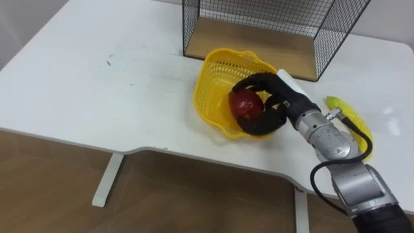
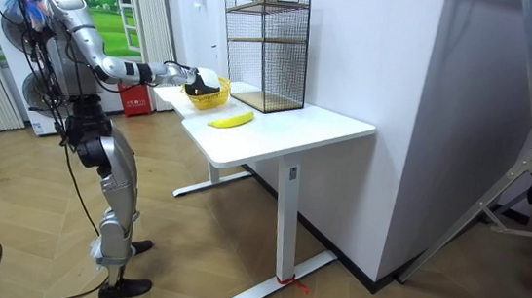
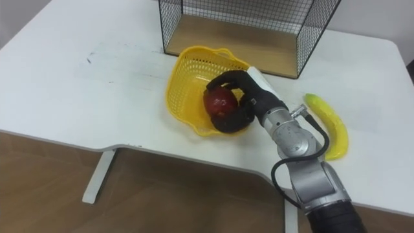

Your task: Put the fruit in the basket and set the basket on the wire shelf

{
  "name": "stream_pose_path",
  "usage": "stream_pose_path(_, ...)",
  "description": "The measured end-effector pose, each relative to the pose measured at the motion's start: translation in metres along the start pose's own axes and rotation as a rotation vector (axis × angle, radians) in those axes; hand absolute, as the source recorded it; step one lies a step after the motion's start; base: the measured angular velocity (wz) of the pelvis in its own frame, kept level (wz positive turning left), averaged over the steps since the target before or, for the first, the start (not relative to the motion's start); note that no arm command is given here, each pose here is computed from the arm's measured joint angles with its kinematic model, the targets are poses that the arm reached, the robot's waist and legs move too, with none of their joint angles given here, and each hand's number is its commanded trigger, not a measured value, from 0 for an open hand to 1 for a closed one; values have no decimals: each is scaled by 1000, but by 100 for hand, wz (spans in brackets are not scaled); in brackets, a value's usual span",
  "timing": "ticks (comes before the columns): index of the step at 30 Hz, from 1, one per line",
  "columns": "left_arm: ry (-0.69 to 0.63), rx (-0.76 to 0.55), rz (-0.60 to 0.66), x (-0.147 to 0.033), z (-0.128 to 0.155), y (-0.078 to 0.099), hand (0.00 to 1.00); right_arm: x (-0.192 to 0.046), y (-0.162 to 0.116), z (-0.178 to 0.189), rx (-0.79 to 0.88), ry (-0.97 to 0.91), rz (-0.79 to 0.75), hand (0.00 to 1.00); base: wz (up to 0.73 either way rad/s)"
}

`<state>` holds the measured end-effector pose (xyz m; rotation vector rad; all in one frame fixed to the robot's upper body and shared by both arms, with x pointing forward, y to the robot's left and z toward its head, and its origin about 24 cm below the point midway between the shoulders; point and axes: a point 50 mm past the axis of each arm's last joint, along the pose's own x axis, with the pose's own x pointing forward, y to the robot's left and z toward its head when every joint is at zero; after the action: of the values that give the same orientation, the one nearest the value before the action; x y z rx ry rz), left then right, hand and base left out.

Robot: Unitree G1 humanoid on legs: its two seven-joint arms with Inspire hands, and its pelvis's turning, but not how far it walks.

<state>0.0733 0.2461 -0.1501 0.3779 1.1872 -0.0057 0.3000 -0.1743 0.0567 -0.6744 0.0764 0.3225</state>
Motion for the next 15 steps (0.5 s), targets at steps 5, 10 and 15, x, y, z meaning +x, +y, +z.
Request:
stream_pose_path(5, 1, -1, -2, 0, 0, 0, 0, -1, -6, -1, 9, 4, -22, 0, 0)
stream_pose_path(10, 1, -2, 0, 0, -1, 0, 0, -1, -6, -1, 8, 4, -27, 0, 0)
stream_pose_path(15, 0, -2, -2, 0, 0, 0, 0, -1, -7, -1, 8, 4, -30, 0, 0)
